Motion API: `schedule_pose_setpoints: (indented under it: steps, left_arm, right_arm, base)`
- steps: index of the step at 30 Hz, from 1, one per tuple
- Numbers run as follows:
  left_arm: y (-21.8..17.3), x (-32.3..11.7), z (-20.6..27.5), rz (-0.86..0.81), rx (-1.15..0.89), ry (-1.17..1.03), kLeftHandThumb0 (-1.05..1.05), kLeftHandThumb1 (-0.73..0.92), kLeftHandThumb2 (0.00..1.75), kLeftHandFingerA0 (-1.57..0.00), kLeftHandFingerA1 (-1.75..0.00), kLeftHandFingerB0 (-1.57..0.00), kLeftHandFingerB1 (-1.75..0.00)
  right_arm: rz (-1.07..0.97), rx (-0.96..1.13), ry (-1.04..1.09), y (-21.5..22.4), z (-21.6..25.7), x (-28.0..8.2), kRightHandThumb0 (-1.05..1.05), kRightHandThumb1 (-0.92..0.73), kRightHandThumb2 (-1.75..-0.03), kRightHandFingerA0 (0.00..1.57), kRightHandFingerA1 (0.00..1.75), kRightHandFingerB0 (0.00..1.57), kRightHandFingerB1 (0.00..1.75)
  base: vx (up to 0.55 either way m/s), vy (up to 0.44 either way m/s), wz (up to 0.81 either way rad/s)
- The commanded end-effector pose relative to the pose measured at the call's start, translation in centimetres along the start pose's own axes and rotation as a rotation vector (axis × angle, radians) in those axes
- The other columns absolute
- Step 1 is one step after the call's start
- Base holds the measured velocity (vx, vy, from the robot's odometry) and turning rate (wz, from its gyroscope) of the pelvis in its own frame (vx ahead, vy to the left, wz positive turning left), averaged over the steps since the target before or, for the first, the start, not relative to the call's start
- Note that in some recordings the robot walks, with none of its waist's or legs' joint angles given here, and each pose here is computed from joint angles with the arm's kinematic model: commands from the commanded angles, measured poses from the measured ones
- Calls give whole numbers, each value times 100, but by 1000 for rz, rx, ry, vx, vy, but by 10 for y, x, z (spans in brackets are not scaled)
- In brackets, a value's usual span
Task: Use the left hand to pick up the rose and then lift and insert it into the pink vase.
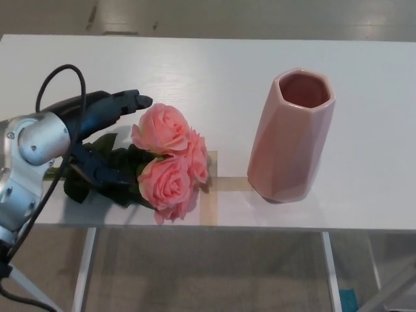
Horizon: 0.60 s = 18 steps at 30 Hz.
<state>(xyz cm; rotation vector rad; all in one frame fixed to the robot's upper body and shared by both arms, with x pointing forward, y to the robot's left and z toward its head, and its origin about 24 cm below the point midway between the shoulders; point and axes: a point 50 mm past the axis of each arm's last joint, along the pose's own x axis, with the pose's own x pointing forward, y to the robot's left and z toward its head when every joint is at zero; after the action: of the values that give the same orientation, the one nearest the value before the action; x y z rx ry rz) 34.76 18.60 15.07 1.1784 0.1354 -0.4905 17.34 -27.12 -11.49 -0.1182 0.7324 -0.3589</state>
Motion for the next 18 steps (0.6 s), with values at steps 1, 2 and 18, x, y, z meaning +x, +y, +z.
schedule_pose_setpoints:
  steps: [1, 2, 18]
  left_arm:
    - [1, 4, 0, -17, 6, 22, -58, 35, 76, 0, -13, 0, -19]
    - [1, 5, -1, -17, 3, 26, -58, 35, 76, 0, -14, 0, -19]
    - [-16, 16, -7, -57, 21, 79, -58, 35, 77, 0, -14, 0, -20]
  right_arm:
    - [8, 17, -3, 0, -1, -1, -23, -65, -59, 59, 50, 57, 47]
    - [8, 23, -4, 0, -1, -1, -23, -65, -59, 59, 50, 57, 48]
    - [15, 24, -9, 1, 0, 0, -23, -65, -59, 58, 50, 57, 48]
  base:
    - [0, 0, 0]
    - [0, 0, 0]
    - [0, 0, 0]
